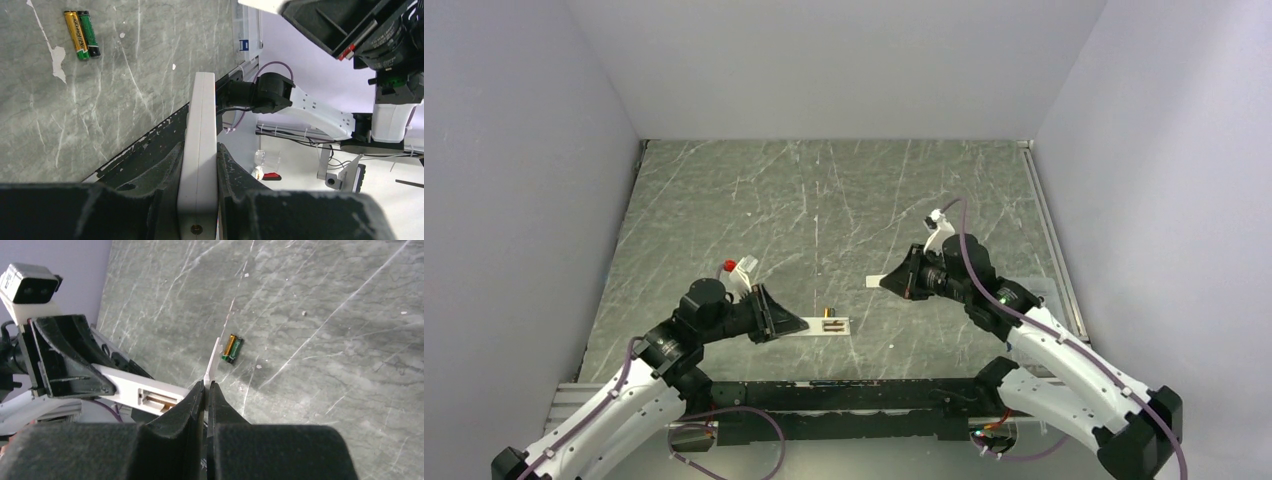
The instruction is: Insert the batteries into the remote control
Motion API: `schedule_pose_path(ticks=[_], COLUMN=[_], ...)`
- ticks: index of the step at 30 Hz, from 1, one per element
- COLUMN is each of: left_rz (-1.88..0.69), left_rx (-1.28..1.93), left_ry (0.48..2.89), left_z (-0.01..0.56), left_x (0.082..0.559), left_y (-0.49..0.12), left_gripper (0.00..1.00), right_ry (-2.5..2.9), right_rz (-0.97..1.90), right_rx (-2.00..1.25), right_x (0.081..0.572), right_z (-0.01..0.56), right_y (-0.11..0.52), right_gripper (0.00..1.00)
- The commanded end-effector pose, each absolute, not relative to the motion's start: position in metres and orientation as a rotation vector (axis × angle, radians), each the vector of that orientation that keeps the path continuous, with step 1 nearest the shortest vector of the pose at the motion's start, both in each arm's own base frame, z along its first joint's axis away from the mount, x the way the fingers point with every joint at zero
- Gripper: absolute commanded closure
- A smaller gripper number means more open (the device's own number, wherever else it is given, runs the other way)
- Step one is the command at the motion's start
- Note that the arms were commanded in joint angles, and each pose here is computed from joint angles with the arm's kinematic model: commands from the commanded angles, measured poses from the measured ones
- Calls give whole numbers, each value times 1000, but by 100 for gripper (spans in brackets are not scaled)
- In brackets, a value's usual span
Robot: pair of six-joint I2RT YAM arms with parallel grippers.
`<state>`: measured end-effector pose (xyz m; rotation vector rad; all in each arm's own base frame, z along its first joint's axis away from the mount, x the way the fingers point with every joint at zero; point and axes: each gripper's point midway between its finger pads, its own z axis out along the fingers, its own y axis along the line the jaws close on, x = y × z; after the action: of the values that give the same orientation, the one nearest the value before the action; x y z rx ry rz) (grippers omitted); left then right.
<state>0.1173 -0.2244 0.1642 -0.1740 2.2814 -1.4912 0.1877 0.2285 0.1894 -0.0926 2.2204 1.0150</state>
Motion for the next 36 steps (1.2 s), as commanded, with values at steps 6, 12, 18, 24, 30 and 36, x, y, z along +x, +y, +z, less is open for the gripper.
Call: schedule_pose_path(ticks=[6,12,18,24,30,36], left_rz=[-1516,-1537,-1549,-1564,-1563,-1582], left_rx=[-78,-66,-33,16,48,57], left_ry=[2238,2241,2234,2217,2221,2217], left_z=[186,183,185,191,192,191], left_x=[119,120,122,123,124,125], left_y=[-230,-234,-238,-242,-245,-248], left_gripper=[100,100,100,100,100,100], right_ry=[2224,2249,2263,2267,2291,2304], right_rz=[1148,1129,1128,1146,1089,1054], right_rx=[-91,16,90,176,226,271], right_x=[215,239,256,275,289,299], right_z=[173,147,127,111,86,69], right_y=[229,214,201,192,181,170], right_gripper=[100,100,100,100,100,100])
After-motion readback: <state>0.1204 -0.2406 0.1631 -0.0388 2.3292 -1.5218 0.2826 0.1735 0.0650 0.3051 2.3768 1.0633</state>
